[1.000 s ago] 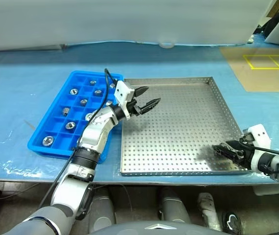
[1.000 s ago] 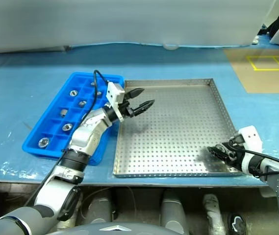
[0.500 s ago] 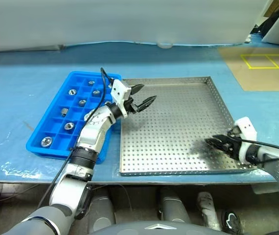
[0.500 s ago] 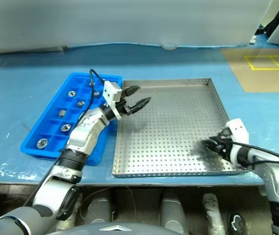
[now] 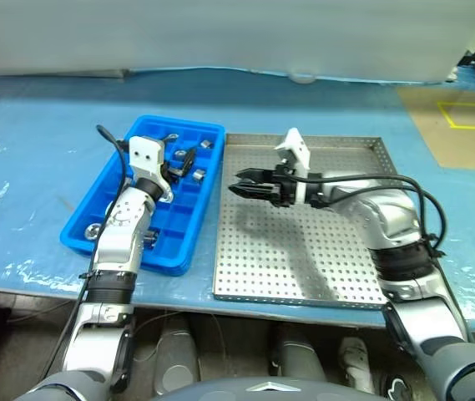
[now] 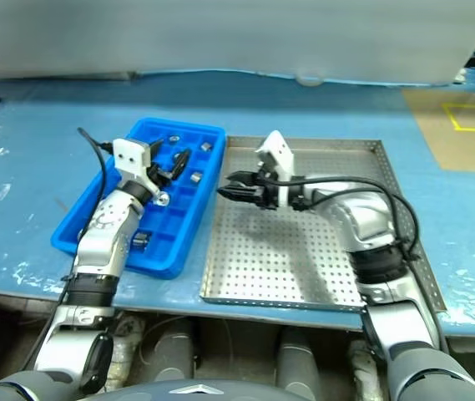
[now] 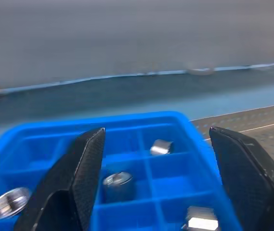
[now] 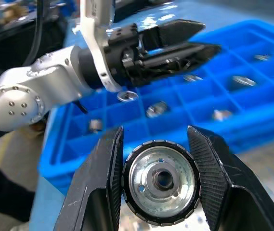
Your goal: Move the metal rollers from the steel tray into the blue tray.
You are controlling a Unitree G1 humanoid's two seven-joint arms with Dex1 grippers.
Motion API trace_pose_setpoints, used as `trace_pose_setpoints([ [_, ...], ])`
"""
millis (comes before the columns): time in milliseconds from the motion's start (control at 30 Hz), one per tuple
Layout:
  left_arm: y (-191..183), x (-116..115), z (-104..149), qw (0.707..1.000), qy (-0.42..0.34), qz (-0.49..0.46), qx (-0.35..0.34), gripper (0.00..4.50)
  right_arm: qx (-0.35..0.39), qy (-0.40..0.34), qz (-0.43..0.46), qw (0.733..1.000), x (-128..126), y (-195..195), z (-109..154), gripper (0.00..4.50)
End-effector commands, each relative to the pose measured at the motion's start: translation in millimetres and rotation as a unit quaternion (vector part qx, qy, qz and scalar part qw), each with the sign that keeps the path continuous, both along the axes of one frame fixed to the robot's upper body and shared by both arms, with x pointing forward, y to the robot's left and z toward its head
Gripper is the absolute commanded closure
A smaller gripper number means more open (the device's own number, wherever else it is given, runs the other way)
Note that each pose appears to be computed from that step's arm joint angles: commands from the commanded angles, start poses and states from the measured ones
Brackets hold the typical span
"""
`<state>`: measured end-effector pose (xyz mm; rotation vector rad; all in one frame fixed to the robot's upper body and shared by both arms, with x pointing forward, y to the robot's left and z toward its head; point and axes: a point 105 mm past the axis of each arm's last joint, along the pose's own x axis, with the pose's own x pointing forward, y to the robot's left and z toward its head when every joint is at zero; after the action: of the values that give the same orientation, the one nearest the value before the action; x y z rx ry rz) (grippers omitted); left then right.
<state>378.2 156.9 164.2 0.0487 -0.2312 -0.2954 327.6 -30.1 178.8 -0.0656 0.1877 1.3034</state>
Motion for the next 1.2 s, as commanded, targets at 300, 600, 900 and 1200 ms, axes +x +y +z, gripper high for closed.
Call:
trace_pose_setpoints([
  [300,33,-43,10,0.996,-0.016,0.091,0.014,0.86,-0.039,-0.029,0.053,0.997,20,53,-24,2.79],
  [600,43,-52,10,0.993,-0.01,0.112,0.021,0.86,-0.031,-0.024,0.038,0.999,32,69,-31,2.79],
  [900,41,-46,11,0.995,-0.008,0.101,0.022,0.86,-0.044,-0.009,0.058,0.997,23,57,-43,2.79],
  [1200,8,-31,18,1.0,-0.018,0.008,0.011,0.86,0.0,-0.038,-0.006,0.999,36,34,-25,0.56],
])
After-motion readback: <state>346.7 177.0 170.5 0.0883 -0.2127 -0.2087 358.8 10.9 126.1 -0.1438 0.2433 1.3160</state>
